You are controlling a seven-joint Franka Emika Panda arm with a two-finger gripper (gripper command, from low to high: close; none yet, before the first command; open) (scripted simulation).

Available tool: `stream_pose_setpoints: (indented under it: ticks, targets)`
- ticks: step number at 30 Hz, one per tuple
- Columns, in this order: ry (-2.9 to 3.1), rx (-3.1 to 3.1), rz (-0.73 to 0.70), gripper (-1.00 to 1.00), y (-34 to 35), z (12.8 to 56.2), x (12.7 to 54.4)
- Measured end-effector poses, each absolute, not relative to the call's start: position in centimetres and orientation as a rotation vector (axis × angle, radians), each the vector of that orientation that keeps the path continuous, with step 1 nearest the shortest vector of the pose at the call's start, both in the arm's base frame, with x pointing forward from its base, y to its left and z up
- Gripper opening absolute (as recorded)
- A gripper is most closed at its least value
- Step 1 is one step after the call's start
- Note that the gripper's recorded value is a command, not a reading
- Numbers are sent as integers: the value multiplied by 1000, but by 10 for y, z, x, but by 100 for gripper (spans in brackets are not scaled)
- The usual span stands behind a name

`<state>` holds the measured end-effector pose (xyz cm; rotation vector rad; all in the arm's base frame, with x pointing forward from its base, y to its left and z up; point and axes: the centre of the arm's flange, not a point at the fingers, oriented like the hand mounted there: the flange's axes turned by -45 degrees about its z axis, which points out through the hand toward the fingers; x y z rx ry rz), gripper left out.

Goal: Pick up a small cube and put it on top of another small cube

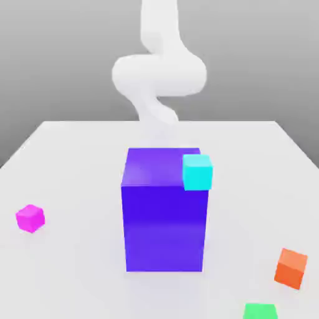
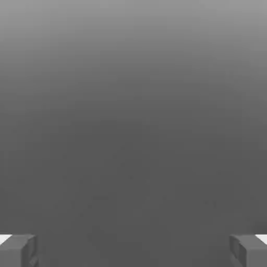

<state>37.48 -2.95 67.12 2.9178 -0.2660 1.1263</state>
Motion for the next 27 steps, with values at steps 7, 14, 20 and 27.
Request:
stream_pose_setpoints:
  ticks: [7, 14, 20, 27]
  targets:
    - [-966, 2847, 842, 0, -133, 549, 416]
    - [-1619, 2603, 563, 0, -235, 422, 393]
    - [-2121, 2269, 321, 0, -300, 316, 334]
    - [-2622, 1727, 38, 0, -335, 206, 231]
